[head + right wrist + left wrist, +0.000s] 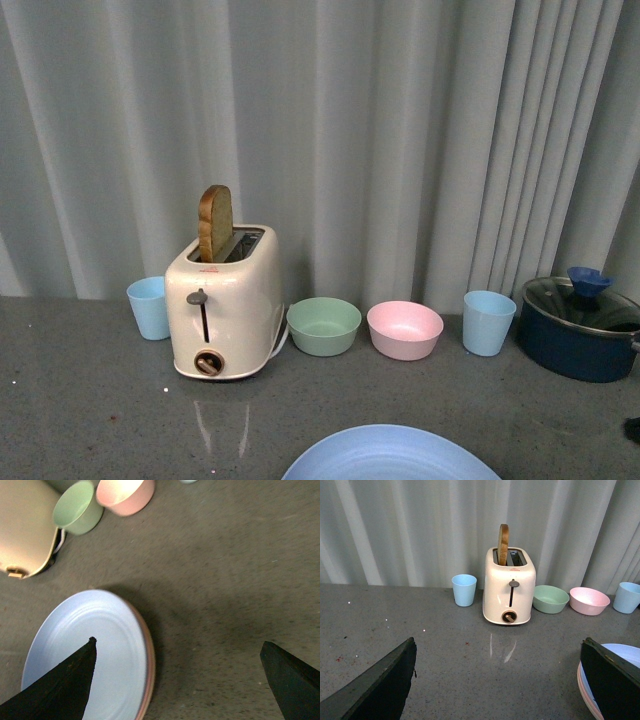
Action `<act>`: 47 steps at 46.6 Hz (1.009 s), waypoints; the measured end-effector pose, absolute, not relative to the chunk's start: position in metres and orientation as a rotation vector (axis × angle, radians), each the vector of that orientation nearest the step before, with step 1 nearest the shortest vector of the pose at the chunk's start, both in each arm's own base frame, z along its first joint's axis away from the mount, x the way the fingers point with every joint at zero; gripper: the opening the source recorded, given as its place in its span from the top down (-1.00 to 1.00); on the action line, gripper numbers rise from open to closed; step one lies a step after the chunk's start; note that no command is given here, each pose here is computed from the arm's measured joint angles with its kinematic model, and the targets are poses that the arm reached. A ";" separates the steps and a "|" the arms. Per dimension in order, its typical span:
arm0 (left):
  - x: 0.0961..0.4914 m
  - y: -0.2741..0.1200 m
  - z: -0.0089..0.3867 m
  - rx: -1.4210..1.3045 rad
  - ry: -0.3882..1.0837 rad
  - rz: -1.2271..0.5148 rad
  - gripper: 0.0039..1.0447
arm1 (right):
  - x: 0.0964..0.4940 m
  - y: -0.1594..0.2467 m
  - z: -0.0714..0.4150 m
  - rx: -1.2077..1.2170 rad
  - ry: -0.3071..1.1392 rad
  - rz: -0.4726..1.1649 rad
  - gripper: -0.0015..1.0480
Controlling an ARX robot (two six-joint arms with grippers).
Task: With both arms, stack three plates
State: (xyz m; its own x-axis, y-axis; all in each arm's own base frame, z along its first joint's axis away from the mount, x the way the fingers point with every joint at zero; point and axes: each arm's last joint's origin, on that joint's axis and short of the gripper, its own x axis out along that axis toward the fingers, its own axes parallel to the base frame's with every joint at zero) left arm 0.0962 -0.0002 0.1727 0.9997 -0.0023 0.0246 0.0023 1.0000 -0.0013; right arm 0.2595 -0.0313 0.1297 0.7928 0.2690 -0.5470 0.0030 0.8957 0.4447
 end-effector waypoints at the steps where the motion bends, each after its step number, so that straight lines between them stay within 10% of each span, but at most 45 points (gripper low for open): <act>1: 0.096 0.000 0.173 -0.001 -0.025 -0.002 -0.87 | 0.255 -0.036 0.134 0.443 0.626 0.115 -0.86; 21: 0.096 0.000 0.173 -0.001 -0.025 -0.002 -0.87 | 0.183 -0.082 0.210 0.167 0.228 -0.281 -0.83; 27: 0.096 0.000 0.173 -0.001 -0.024 -0.003 -0.87 | 0.156 -0.057 0.205 0.034 0.025 -0.012 -0.27; 41: 0.096 0.000 0.173 -0.001 -0.025 -0.002 -0.87 | 0.133 -0.025 0.185 0.006 0.010 -0.013 0.95; 47: 0.096 0.000 0.173 -0.001 -0.025 -0.002 -0.87 | 0.127 -0.016 0.181 0.003 0.005 -0.008 0.94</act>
State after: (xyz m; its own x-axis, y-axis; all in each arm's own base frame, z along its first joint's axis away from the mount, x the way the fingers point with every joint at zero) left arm 0.0961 -0.0002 0.1727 0.9997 -0.0019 0.0250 0.0019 1.0000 -0.0013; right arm 0.1267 -0.0164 0.1807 1.0000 -0.0076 -0.0051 0.0076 1.0000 0.0033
